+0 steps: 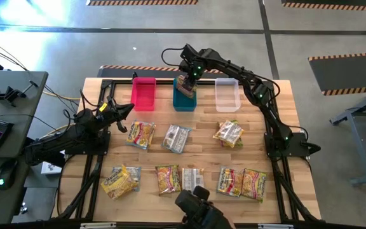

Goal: Sort Maruchan noodles
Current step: Put the top left green noodle pack into the blue bin, then put the top left blue noodle pack into the red bin, then put the top blue noodle pack into the red bin

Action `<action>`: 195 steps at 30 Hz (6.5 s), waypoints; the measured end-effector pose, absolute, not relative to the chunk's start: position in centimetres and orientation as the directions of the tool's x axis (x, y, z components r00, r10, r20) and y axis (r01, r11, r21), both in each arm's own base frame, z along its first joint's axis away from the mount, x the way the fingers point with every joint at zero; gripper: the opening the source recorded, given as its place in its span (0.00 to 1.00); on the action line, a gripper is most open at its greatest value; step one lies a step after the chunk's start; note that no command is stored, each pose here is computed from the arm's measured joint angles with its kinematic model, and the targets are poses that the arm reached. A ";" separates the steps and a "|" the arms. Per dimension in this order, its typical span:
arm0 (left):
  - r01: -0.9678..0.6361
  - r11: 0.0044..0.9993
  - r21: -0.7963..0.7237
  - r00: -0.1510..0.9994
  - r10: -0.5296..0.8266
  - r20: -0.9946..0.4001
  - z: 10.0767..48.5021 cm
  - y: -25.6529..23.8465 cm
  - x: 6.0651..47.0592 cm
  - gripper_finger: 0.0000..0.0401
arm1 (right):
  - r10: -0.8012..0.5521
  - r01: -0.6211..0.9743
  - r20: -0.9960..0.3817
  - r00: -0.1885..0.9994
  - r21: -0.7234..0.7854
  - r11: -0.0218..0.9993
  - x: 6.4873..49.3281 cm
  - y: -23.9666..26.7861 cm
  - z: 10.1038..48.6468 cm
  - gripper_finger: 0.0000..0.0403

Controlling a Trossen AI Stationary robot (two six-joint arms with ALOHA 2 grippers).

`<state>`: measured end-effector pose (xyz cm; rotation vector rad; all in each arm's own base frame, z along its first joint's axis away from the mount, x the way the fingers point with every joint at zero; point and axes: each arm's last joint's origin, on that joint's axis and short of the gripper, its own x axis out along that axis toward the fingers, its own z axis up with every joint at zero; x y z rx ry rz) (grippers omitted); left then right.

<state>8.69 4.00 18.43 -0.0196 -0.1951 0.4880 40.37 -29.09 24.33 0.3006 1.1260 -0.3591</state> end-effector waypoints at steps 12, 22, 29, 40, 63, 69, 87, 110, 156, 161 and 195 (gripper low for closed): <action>-0.450 0.889 -0.088 0.874 0.458 0.162 18.3 4.0 8.8 0.00 | -0.215 0.375 -0.890 0.401 -0.054 0.925 38.6 -28.0 29.3 0.41; -0.392 0.914 -0.106 0.918 0.396 0.014 17.0 4.3 9.9 0.00 | -0.264 0.322 -0.776 0.574 -0.083 0.943 39.7 -24.5 28.0 0.04; -0.291 0.932 -0.216 0.957 0.286 -0.054 16.4 4.1 10.5 0.00 | -0.314 0.356 -0.545 0.777 -0.030 0.934 37.1 -18.1 25.1 0.01; -0.458 0.776 -0.434 0.860 0.264 -0.436 18.2 4.1 10.2 0.15 | -0.301 0.324 -0.306 0.903 0.029 0.945 31.4 -9.7 22.7 0.00; -0.843 0.359 -0.401 0.460 0.094 -0.883 16.2 4.3 11.4 0.54 | -0.251 0.252 -0.363 0.897 -0.045 0.967 29.8 -8.7 20.4 0.00; -0.805 0.406 -0.434 0.503 0.079 -0.860 16.3 4.4 11.8 0.41 | -0.251 0.252 -0.364 0.897 -0.045 0.967 29.8 -8.7 20.4 0.00; -0.512 0.732 -0.450 0.764 0.149 -0.627 18.5 5.3 14.2 0.00 | -0.033 0.132 -0.360 0.933 0.254 0.958 30.9 -8.9 21.8 0.21; -0.153 0.951 -0.269 0.975 0.100 -0.199 22.7 5.1 16.3 0.00 | 0.333 -0.205 -0.180 0.926 0.500 0.841 41.6 -11.6 17.9 0.67; -0.633 0.531 -0.563 0.710 0.110 -0.695 16.0 6.3 16.3 0.44 | 0.399 -0.274 -0.236 0.886 0.427 0.861 42.2 -11.2 19.1 0.63; -0.661 0.538 -0.523 0.682 0.140 -0.718 14.8 6.8 17.3 0.45 | 0.400 -0.275 -0.247 0.882 0.419 0.865 42.2 -11.1 19.0 0.63; -0.338 0.922 -0.189 0.748 0.141 -0.649 16.8 5.5 19.9 0.26 | 0.247 -0.136 -0.457 0.854 0.262 0.956 40.1 -10.7 20.7 0.47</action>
